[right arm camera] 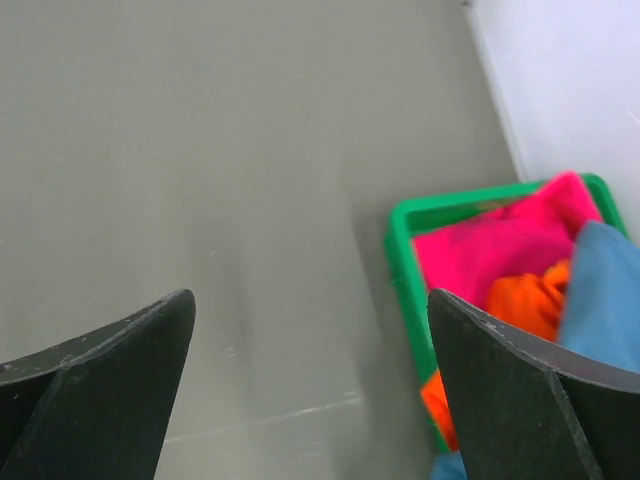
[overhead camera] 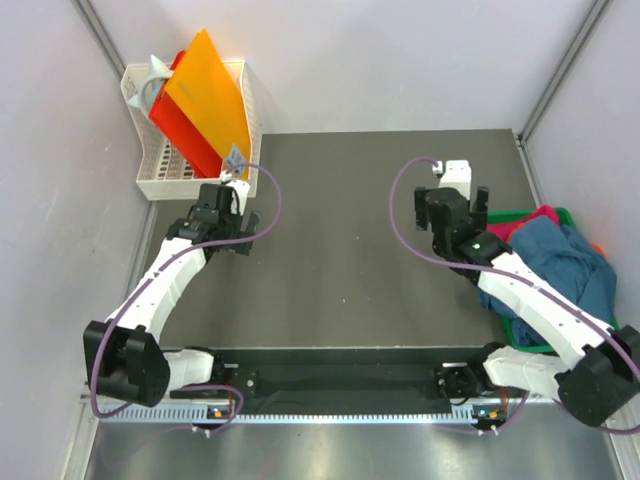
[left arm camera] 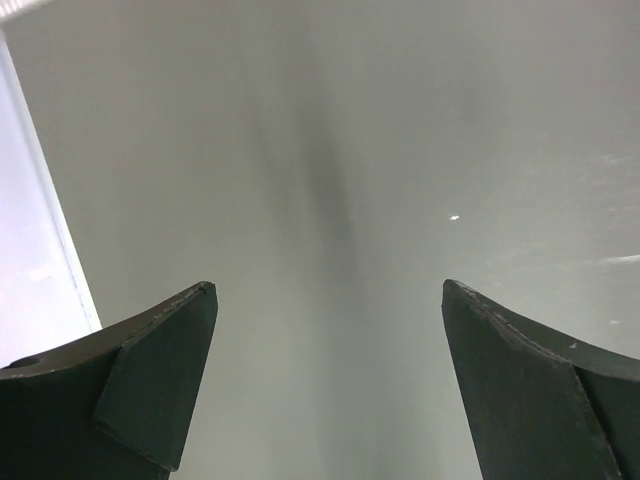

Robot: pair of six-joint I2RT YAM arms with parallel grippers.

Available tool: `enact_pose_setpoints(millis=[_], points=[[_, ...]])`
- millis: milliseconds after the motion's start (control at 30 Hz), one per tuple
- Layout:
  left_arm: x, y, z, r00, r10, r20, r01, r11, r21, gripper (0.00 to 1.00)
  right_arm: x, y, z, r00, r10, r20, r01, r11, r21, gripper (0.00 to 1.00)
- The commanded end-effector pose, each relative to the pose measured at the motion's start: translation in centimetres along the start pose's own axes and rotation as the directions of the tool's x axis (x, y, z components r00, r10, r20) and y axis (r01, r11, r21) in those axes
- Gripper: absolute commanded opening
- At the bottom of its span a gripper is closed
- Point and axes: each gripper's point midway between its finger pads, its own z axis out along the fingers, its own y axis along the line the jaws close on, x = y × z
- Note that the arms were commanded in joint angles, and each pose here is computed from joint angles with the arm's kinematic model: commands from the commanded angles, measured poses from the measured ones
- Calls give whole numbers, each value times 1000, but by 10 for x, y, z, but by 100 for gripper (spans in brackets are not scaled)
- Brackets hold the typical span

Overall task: Fold and stack the t-shirts
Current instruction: Grab crumpled tshirt from bin with the right arm

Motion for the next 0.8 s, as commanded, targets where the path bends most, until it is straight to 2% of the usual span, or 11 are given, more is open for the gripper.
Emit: enact_pose_setpoints(millis=[0,67,133,267,367,400,467,533,667,700,767], points=[[-53,-6,-23,993,-5,116,0,999,44,97,-37,47,3,999,9,46,-6,997,-75,100],[-75,-9,-30,989,28,147,-32,999,21,96,-53,64,2,998,12,60,-7,996,-91,100],[-91,-7,-32,984,75,163,-71,997,-30,95,-50,74,11,999,-14,30,16,996,-83,100],[-120,-34,-36,951,223,213,-206,973,-103,95,-77,75,13,998,-24,66,28,998,-63,100],[-141,-44,-33,948,211,238,-193,977,-94,95,-91,63,17,998,-1,68,4,999,-36,100],[-152,-45,-36,948,183,259,-165,982,-91,95,-92,48,20,998,15,56,-15,1000,-13,100],[-155,-47,-27,953,169,253,-149,984,-94,95,-93,32,22,997,64,47,-64,998,-2,100],[-152,-50,-22,954,150,260,-132,988,-85,95,-92,-3,20,993,110,42,-112,993,48,100],[-129,-55,-16,947,152,283,-143,988,-53,95,-63,-75,4,985,170,34,-173,970,173,100],[-113,-56,-8,952,160,261,-152,987,-51,95,-53,-95,1,984,178,23,-178,958,223,100],[-109,-53,-11,950,142,279,-134,990,-47,96,-34,-115,-6,982,189,9,-184,942,281,100]])
